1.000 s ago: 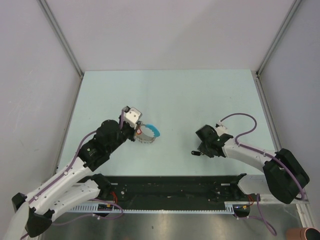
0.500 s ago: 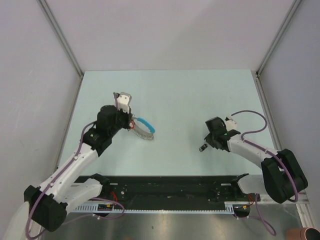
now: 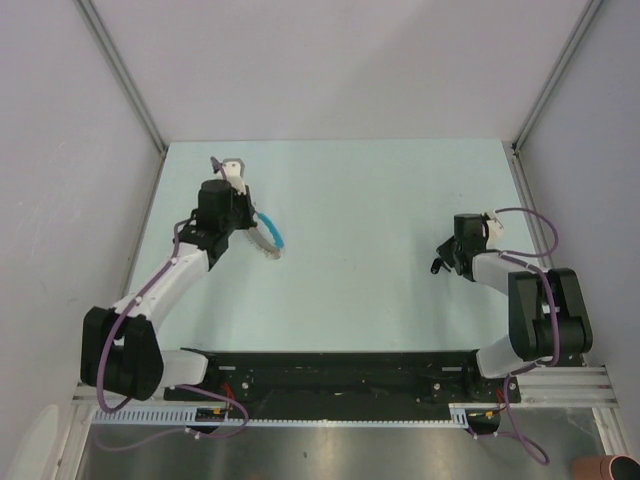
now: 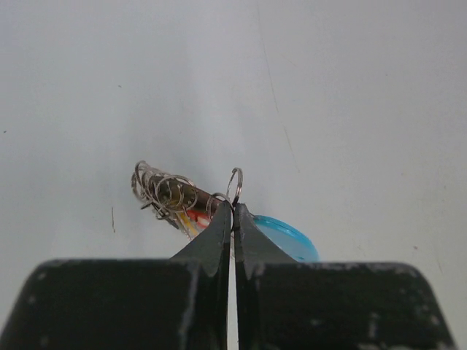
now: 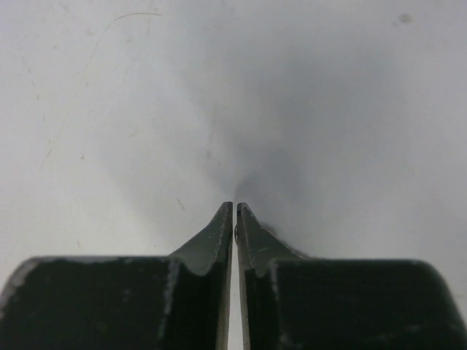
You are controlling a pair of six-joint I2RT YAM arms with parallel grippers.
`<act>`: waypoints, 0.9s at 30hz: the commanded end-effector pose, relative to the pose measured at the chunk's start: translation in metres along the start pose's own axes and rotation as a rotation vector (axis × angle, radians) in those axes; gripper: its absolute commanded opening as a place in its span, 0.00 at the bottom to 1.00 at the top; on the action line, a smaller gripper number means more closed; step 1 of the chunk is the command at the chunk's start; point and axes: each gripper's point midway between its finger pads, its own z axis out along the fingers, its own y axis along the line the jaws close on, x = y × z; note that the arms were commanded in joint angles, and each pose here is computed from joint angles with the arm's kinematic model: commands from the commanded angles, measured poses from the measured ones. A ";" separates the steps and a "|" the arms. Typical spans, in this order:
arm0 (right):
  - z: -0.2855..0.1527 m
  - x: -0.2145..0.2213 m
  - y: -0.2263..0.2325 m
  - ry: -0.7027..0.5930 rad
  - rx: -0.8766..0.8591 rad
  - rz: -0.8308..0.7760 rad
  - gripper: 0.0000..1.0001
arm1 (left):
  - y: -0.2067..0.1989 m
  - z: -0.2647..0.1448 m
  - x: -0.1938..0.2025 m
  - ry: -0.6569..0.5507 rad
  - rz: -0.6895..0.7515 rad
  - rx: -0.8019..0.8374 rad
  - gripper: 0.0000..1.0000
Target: Remove the keys from the keyring
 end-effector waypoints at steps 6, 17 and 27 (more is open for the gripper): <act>-0.015 -0.060 0.096 -0.096 -0.280 -0.132 0.54 | 0.016 0.035 0.052 0.183 -0.051 -0.062 0.00; -0.116 -0.040 0.145 -0.133 -0.423 -0.386 1.00 | 0.040 0.064 0.083 0.354 -0.015 -0.155 0.00; -0.189 -0.024 0.150 -0.129 -0.556 -0.447 1.00 | -0.007 0.023 0.006 0.164 -0.050 0.070 0.86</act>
